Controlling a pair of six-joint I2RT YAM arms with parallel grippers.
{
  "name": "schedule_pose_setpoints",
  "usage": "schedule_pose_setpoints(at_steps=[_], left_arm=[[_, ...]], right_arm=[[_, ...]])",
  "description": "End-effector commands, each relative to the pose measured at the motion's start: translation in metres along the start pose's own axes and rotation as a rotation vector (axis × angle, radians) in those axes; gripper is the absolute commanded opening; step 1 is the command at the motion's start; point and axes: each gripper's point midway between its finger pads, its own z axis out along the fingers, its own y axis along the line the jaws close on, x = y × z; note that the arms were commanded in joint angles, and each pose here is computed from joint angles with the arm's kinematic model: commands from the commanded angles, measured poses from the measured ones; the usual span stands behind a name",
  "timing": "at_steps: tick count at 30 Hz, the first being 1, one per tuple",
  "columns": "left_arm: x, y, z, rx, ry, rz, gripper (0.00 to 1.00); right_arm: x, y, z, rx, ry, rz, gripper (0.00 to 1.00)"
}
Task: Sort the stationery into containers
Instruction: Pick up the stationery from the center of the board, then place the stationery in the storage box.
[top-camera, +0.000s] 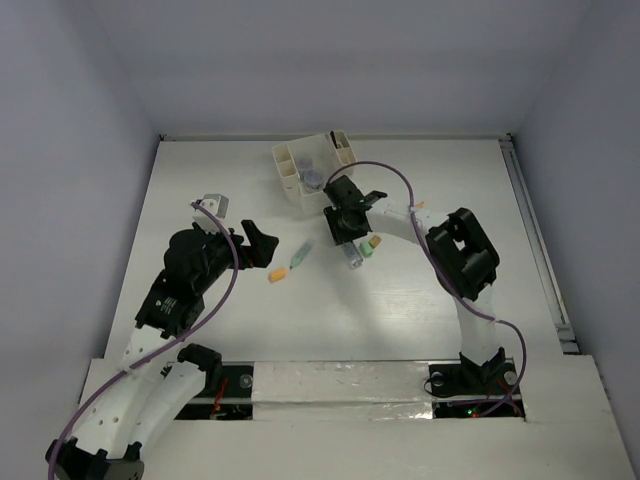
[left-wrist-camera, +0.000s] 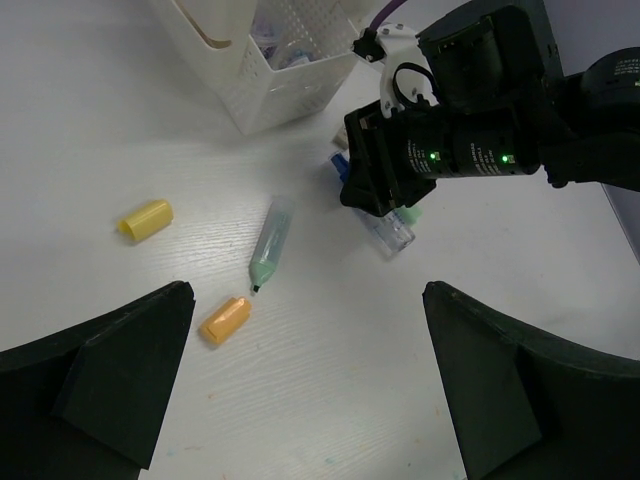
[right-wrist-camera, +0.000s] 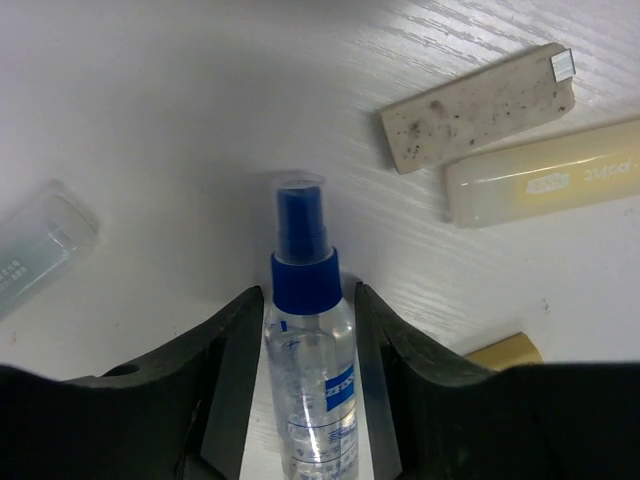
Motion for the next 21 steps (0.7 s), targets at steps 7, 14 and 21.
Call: schedule_pose_setpoints(at_steps=[7, 14, 21], left_arm=[[-0.007, -0.004, 0.000, 0.011, -0.027, 0.000, 0.99], [-0.006, -0.004, 0.000, 0.012, -0.024, -0.002, 0.99], [-0.001, -0.003, 0.004, 0.010, -0.001, -0.003, 0.99]], right_arm=[[-0.031, 0.011, -0.036, -0.025, -0.103, 0.003, 0.13], [-0.124, 0.021, -0.136, -0.135, -0.473, 0.059, 0.05], [-0.235, -0.024, -0.221, -0.113, -0.996, 0.191, 0.03]])
